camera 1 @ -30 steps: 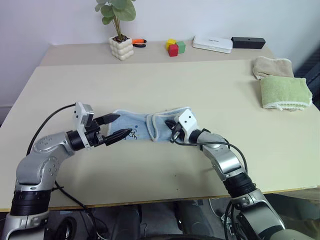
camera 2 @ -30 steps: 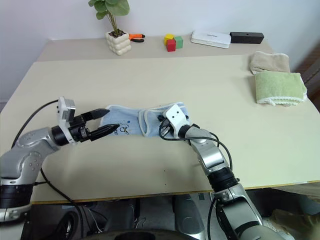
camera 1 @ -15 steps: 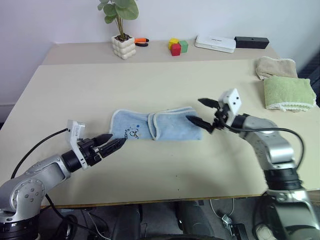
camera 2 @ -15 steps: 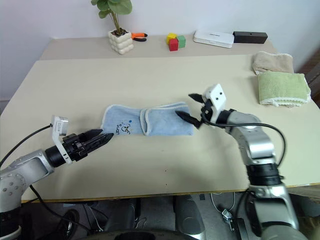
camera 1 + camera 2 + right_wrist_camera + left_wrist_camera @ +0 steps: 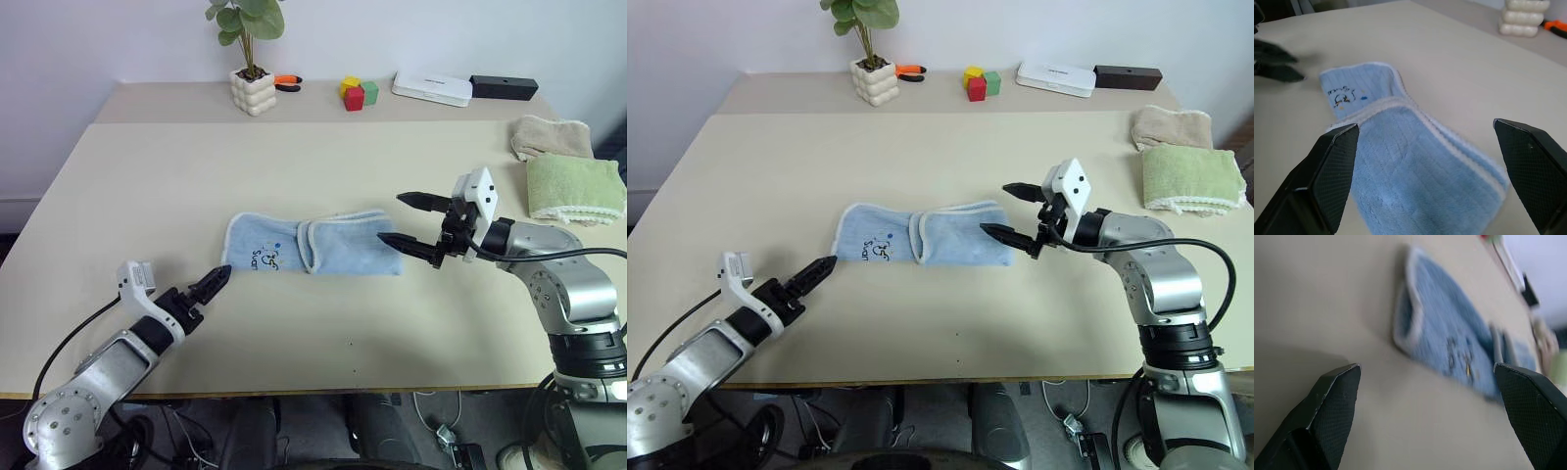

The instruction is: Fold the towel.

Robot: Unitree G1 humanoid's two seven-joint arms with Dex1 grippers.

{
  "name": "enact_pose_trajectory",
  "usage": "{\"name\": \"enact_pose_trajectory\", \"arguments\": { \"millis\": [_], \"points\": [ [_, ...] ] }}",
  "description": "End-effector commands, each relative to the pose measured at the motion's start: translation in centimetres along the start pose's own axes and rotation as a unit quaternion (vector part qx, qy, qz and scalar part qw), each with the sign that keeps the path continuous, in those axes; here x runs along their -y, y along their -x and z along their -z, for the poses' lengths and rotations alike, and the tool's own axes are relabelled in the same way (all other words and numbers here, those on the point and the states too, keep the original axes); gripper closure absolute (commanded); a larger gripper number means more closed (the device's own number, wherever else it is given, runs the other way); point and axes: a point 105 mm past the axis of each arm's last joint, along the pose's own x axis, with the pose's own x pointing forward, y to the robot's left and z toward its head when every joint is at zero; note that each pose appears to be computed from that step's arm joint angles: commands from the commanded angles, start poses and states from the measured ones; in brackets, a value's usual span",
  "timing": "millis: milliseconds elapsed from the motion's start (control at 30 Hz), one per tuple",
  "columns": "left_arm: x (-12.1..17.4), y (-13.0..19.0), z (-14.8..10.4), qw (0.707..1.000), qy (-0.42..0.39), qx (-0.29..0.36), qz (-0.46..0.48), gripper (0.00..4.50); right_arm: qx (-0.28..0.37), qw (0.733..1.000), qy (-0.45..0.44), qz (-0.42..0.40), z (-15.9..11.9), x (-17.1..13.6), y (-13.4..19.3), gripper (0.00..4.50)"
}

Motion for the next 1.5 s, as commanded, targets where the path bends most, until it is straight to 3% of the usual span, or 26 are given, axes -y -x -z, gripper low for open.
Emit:
{"name": "enact_pose_trajectory", "arguments": {
  "millis": [33, 333, 433, 667, 867, 1133, 1267, 1433, 1500],
  "points": [
    [0.1, -0.8, 0.1, 0.999, 0.035, 0.011, -0.014, 0.00, 0.015, 0.999, 0.033, 0.007, -1.4, -0.1, -0.1, 0.03],
    [1.1, -3.9, 2.2, 0.996, 0.082, -0.034, 0.006, 0.00, 0.005, 0.999, 0.049, 0.023, -1.1, -0.1, -0.6, 0.03],
    [0.7, -4.9, 3.5, 0.992, 0.105, -0.067, -0.001, 0.86, 0.005, 0.998, 0.058, 0.031, -1.2, 0.0, -0.6, 0.00],
    [2.1, -6.3, 2.6, 0.992, 0.109, -0.062, 0.026, 4.44, 0.005, 0.997, 0.064, 0.045, -1.4, 0.4, -0.3, 0.00],
    [4.3, -6.4, 0.9, 0.993, 0.073, -0.048, 0.074, 4.44, -0.004, 0.996, 0.064, 0.066, -0.9, 1.1, 0.4, 0.00],
    [13.8, -5.5, -1.1, 0.958, -0.066, -0.043, 0.276, 4.44, -0.003, 0.995, 0.042, 0.091, -0.5, 2.7, 5.5, 0.00],
    [16.3, -7.3, 1.1, 0.934, -0.135, -0.088, 0.319, 4.44, -0.006, 0.997, -0.003, 0.078, -0.3, 2.4, 6.8, 0.00],
    [17.8, -11.2, 7.0, 0.893, -0.242, -0.173, 0.337, 4.44, 0.020, 0.993, 0.007, 0.113, -1.5, 3.1, 6.6, 0.00],
    [18.0, -12.4, 8.4, 0.883, -0.271, -0.179, 0.339, 4.44, 0.028, 0.992, 0.004, 0.119, -1.9, 3.1, 6.5, 0.00]
  ]
}}
